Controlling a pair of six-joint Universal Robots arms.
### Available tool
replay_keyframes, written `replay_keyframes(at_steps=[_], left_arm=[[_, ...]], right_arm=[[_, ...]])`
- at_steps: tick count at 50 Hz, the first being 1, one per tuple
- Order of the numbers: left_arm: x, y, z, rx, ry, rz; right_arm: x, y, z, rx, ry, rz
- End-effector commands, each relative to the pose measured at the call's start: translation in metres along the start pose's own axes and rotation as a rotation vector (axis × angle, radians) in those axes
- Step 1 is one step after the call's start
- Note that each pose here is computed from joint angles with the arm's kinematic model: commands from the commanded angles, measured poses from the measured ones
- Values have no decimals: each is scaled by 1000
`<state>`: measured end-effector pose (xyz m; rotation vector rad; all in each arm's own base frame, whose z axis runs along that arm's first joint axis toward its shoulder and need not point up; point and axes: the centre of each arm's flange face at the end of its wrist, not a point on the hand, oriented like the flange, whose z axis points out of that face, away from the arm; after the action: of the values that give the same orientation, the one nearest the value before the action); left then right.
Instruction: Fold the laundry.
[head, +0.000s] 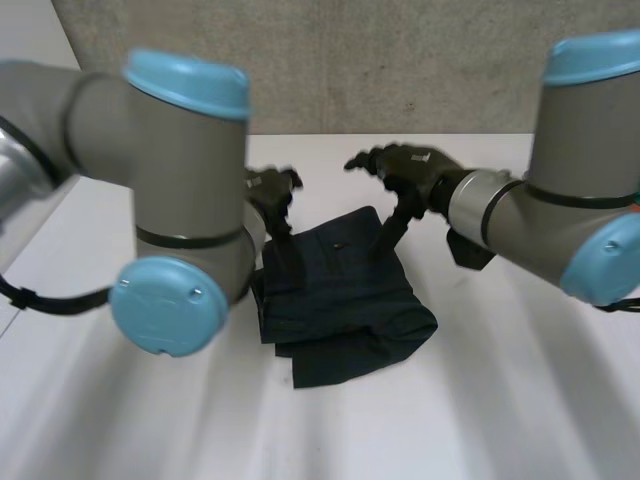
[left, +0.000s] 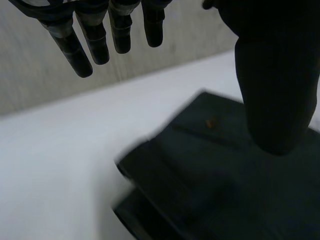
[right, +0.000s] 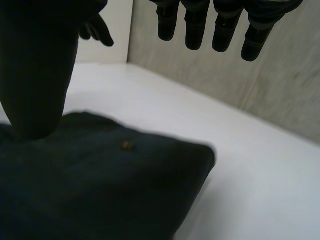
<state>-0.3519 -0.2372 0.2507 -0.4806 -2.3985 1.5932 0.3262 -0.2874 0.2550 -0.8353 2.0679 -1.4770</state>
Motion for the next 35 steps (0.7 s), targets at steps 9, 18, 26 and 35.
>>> replay_keyframes(at_steps=[9, 18, 26, 35], left_arm=[[2, 79, 42, -247, -14, 77], [-9, 81, 47, -238, -54, 184], [-5, 43, 28, -146, 36, 219], [-3, -58, -22, 157, 287, 212]], right_arm=[[-1, 94, 50, -223, -26, -74], [2, 103, 55, -179, 22, -210], [-2, 53, 32, -6, 65, -333], [-26, 19, -17, 165, 170, -472]])
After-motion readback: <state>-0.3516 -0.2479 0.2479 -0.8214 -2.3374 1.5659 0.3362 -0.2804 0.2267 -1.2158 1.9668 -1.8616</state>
